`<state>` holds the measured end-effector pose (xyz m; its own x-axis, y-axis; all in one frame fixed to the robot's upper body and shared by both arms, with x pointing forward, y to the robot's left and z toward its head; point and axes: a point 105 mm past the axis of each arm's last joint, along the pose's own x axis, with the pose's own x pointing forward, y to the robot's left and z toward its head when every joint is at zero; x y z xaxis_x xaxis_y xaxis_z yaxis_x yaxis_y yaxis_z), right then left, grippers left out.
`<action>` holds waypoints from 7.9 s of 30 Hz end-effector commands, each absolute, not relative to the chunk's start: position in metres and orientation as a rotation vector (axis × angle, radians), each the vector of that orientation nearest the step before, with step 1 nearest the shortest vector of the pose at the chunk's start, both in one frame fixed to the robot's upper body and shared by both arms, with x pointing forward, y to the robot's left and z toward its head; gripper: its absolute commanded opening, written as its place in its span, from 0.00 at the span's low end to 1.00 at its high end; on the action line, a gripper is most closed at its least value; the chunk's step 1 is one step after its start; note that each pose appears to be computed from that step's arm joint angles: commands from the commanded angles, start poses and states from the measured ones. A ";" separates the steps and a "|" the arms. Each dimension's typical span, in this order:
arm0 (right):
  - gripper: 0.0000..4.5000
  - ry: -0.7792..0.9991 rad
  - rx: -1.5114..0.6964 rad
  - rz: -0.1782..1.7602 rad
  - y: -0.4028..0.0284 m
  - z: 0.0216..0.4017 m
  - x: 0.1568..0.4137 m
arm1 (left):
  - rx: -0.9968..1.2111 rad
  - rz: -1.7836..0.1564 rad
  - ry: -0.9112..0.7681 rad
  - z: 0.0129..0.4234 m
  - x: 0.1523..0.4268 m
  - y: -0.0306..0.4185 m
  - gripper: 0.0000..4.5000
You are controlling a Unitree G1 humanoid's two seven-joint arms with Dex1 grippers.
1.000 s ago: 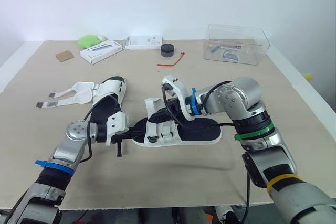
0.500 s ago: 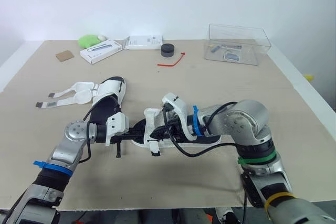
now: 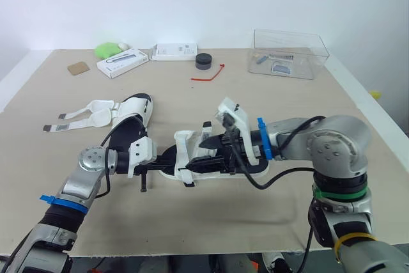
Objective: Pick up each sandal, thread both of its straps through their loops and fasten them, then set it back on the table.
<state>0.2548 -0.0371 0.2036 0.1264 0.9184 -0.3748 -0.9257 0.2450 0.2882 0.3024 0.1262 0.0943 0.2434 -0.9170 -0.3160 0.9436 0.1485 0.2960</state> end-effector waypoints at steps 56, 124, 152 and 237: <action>0.08 0.836 0.014 1.463 -0.046 0.130 0.192 | 0.491 -1.405 0.251 0.060 0.294 0.130 0.00; 0.01 -0.635 -1.047 1.698 -0.024 0.146 0.227 | 0.538 -1.365 0.240 0.059 0.298 0.136 0.00; 0.01 0.016 -0.433 1.277 -0.015 0.181 0.328 | 0.643 -1.371 0.082 0.070 0.316 0.127 0.00; 1.00 0.232 -0.520 1.462 -0.103 0.158 0.380 | 0.361 -1.304 -0.026 0.155 0.285 0.136 0.78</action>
